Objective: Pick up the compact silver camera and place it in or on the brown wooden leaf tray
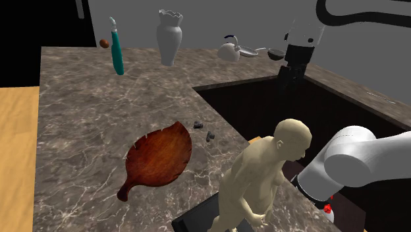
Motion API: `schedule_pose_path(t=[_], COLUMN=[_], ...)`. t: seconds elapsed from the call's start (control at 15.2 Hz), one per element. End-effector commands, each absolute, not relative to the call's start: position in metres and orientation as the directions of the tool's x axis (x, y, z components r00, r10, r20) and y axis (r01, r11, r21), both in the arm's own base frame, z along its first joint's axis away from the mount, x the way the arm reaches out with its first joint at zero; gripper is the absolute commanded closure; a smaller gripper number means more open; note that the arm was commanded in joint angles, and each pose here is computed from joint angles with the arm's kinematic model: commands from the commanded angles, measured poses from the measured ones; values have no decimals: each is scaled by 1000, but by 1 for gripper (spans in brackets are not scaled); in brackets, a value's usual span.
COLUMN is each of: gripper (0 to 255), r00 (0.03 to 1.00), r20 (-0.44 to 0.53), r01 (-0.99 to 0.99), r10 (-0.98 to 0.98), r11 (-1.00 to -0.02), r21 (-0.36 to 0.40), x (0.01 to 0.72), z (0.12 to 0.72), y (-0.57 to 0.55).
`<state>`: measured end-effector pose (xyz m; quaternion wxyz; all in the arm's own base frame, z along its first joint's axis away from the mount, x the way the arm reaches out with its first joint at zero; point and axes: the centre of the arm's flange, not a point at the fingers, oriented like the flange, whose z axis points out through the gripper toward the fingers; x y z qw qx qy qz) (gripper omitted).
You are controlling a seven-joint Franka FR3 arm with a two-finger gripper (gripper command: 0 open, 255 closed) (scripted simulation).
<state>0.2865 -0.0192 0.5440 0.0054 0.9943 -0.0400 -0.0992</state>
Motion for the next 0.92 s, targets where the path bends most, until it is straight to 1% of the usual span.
schedule_pose_path(t=[0.0, 0.86], gripper=[0, 0], r00=[977, 983], r20=[-197, -181], r01=[-78, 4], r10=[-81, 5], r11=[-997, -1000], r21=[19, -9], x=[286, 382], z=[544, 471], y=[-19, 100])
